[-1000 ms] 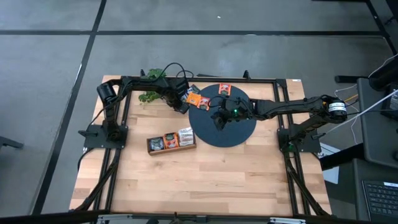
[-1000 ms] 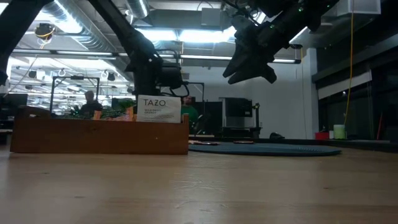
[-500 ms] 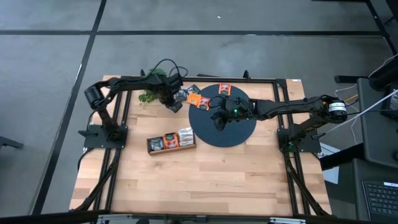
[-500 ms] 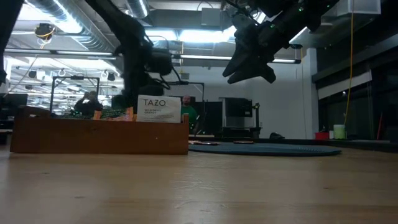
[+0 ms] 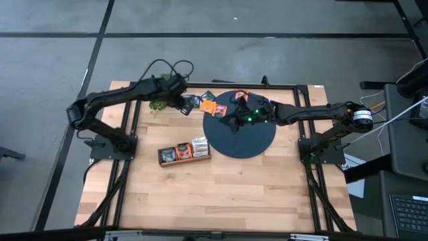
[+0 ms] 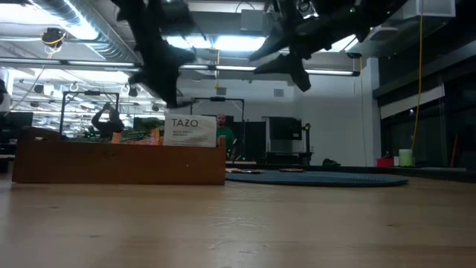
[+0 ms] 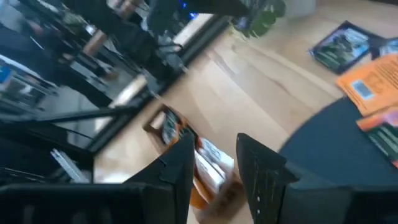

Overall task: Pick & Place Tea
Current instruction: Put the purple tea bag into the left section of the wooden organizer

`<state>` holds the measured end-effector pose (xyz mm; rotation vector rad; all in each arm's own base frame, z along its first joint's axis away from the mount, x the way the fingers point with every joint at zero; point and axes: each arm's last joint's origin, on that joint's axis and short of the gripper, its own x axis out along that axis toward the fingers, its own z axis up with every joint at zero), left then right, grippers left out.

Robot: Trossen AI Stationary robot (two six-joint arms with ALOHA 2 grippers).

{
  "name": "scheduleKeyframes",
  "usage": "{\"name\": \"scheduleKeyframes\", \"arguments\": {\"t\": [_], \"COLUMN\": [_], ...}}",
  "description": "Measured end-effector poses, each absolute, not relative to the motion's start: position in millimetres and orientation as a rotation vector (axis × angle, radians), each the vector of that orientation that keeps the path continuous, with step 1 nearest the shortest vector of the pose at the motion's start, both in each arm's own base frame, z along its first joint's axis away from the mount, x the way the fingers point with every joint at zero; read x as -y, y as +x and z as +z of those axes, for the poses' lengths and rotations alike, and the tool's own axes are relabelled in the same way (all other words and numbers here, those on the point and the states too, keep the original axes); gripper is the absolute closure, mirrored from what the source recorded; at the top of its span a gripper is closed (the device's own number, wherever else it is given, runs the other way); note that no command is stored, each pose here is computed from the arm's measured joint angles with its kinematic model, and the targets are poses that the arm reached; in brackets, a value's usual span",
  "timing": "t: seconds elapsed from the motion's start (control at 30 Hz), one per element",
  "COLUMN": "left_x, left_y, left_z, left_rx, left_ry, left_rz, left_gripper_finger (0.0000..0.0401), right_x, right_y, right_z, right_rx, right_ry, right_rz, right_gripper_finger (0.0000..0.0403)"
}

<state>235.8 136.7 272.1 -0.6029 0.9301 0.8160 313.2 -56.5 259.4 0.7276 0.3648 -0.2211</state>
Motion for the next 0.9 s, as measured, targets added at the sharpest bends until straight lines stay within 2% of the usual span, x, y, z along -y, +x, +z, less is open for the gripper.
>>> {"name": "scheduleKeyframes", "arguments": {"t": [0.2, 0.4, 0.53, 0.9], "left_x": [-116, -101, -93, -84], "left_y": [240, 270, 282, 287], "left_z": [298, 315, 314, 318], "left_rx": [-0.707, -0.437, -0.382, -0.321], "left_ry": [-0.617, -0.596, -0.568, -0.602], "left_rz": [0.843, 0.739, 0.749, 0.738], "left_gripper_finger": [0.0390, 0.0390, 0.0390, 0.0389], "right_x": [64, 67, 67, 72], "right_y": [316, 317, 317, 317], "right_z": [271, 278, 278, 283], "right_rx": [-0.246, -0.177, -0.173, -0.077], "right_ry": [0.749, 0.729, 0.707, 0.575], "right_rz": [-0.158, -0.138, -0.142, -0.296], "right_gripper_finger": [0.0281, 0.0281, 0.0281, 0.0281]}}
